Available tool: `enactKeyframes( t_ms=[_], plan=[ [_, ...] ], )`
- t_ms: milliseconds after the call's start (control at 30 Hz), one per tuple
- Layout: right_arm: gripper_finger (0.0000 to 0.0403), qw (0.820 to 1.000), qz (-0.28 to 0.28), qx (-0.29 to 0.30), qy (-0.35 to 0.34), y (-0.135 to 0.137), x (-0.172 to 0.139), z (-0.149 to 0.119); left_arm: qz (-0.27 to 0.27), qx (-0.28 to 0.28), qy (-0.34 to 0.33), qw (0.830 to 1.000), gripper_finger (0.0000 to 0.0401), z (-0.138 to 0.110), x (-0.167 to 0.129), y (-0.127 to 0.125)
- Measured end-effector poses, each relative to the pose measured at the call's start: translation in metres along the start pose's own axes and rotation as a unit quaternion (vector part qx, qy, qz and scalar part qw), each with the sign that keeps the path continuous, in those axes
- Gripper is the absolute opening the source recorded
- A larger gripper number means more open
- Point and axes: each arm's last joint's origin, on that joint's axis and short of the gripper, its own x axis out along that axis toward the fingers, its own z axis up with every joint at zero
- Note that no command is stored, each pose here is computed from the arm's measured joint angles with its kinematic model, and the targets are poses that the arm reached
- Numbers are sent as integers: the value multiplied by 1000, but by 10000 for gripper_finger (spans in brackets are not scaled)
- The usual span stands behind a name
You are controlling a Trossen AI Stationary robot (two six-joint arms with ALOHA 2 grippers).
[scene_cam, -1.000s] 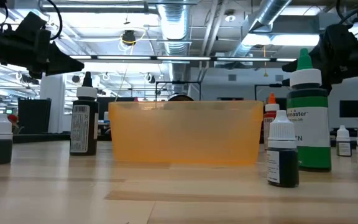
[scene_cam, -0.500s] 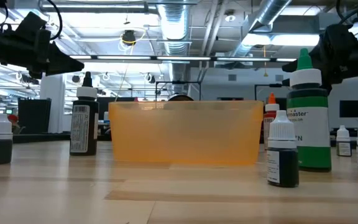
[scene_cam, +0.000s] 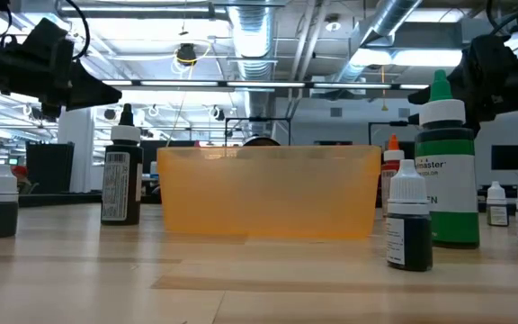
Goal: Pick & Place food coloring
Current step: Put the large orange food coloring bottle into the orange bin
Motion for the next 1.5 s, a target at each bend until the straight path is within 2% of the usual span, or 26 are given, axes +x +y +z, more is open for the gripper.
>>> enactKeyframes(
  t_ms=[100, 333, 433, 600, 800, 933, 1067, 1267, 1500],
  plan=[
    [265, 999, 0, 32, 0, 0, 0, 0, 0, -22, 0, 1000, 93, 0, 0, 0],
    [265, 982, -22, 186, -14, -2, 0, 3, 0, -23, 0, 1000, 93, 0, 0, 0],
    [265, 976, -33, 209, -46, -3, 0, 14, 0, -38, 0, 999, 93, 0, 0, 0],
    [265, 980, -25, 167, -109, -1, -3, 40, -14, -50, 2, 999, 93, 0, 0, -1],
    [265, 989, -28, 39, -137, 9, -14, 83, -45, -52, 7, 998, 93, 0, 0, -3],
    [265, 996, -49, -48, -58, 16, -15, 101, -58, -69, 10, 996, 93, 0, 0, -3],
    [265, 992, -77, -82, 57, 20, -13, 113, -73, -76, 12, 994, 93, 0, 0, -4],
    [265, 968, -124, -91, 200, 27, -6, 126, -73, -76, 13, 994, 93, 0, 0, -4],
    [265, 938, -148, -108, 295, 37, 12, 132, -73, -76, 12, 994, 93, 0, 0, -4]
  ],
)
